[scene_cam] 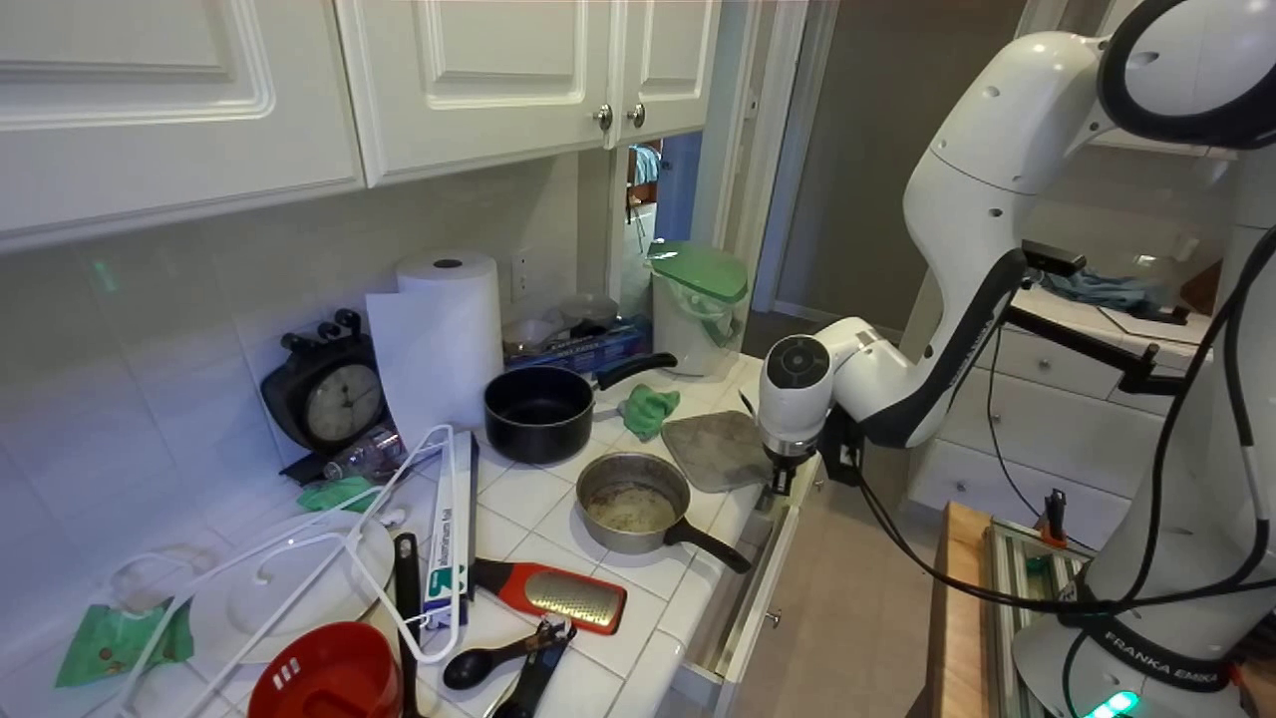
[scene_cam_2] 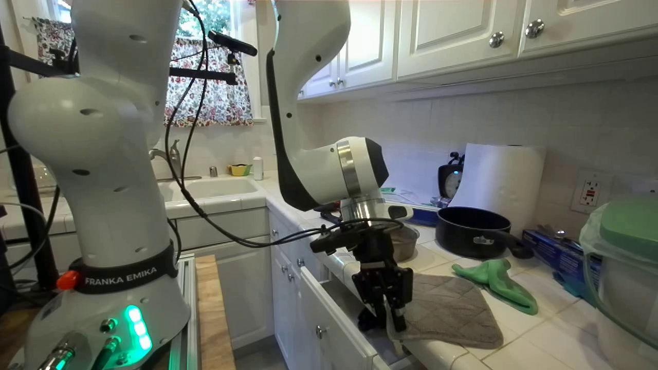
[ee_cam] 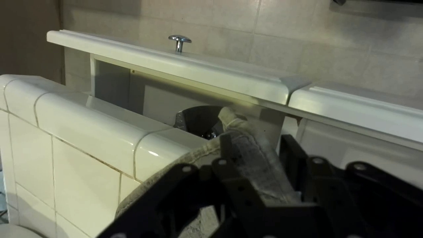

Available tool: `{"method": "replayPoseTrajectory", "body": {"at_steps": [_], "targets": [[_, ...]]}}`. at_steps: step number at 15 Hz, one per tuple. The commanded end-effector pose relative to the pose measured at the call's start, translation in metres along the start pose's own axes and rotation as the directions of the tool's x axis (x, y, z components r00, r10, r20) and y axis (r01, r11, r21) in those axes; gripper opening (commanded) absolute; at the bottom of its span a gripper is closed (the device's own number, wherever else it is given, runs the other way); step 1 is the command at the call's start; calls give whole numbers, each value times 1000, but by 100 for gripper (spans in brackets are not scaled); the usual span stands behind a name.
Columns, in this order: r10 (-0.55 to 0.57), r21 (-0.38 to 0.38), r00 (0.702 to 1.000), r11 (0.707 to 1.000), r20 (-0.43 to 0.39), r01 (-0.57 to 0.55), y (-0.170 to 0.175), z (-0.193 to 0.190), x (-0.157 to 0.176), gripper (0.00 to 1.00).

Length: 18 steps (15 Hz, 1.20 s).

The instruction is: Put the towel on top of the pot

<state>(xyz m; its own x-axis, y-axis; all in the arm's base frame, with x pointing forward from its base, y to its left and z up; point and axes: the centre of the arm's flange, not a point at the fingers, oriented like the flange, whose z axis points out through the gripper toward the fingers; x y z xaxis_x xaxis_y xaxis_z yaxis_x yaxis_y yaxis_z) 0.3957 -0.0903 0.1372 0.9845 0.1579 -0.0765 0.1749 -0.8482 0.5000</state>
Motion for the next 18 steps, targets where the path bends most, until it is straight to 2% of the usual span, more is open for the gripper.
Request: {"method": "replayPoseTrajectory", "body": {"at_steps": [1, 2, 3, 4, 5, 6, 10, 13, 15, 18], "targets": [[3, -32, 1000, 999, 0, -3, -4, 7, 0, 64], [4, -35, 1000, 999, 1, -4, -4, 7, 0, 66], [5, -36, 1000, 999, 2, -5, -4, 7, 0, 60], [6, -37, 1000, 999, 3, -6, -4, 8, 0, 38], [6, -38, 1000, 999, 4, -6, -3, 8, 0, 33], [6, -39, 1000, 999, 4, -6, -3, 8, 0, 32], [7, -43, 1000, 999, 6, -6, -3, 8, 0, 6], [6, -45, 1000, 999, 8, -5, -3, 8, 0, 2], [6, -35, 1000, 999, 4, -5, -2, 7, 0, 6], [8, -18, 1000, 1000, -8, -8, 2, -2, -1, 5]]}}
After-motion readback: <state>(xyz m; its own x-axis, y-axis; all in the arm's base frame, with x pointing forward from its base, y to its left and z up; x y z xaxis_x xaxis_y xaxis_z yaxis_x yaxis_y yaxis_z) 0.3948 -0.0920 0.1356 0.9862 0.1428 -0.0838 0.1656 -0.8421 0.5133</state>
